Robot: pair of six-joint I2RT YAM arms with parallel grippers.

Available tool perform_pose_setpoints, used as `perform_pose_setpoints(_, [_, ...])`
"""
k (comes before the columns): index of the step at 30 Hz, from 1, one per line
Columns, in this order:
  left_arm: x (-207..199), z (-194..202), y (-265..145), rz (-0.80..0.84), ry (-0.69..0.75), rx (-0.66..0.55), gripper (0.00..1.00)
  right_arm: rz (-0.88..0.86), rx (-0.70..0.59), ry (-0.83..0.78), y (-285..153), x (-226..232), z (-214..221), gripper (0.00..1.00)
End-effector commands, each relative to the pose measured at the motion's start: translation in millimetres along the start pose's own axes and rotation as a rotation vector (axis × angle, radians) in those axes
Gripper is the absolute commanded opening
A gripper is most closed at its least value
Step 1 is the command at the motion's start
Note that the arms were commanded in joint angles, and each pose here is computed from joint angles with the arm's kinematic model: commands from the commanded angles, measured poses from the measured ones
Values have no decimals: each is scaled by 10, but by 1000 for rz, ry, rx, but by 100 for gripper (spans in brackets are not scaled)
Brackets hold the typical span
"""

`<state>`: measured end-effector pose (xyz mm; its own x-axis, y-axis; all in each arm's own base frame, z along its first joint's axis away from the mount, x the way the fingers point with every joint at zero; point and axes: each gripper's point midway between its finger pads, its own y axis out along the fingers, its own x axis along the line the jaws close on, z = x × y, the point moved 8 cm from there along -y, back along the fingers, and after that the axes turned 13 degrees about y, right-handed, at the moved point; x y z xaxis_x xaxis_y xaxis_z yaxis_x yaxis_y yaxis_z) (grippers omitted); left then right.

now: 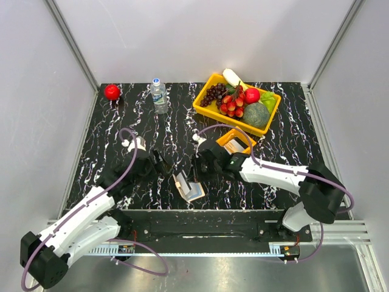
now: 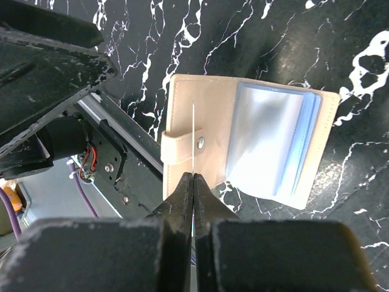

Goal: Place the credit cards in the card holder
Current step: Open the card holder at the center of the board.

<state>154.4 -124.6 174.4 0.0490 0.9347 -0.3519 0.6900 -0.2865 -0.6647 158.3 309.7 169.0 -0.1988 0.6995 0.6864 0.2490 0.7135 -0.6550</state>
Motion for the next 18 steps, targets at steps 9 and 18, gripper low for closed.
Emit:
perform_pose_setpoints(9, [110, 367, -48, 67, -127, 84, 84, 3, 28, 15, 238, 73, 36, 0])
perform_pose_setpoints(18, [41, 429, 12, 160, -183, 83, 84, -9, 56, 10, 312, 77, 48, 0])
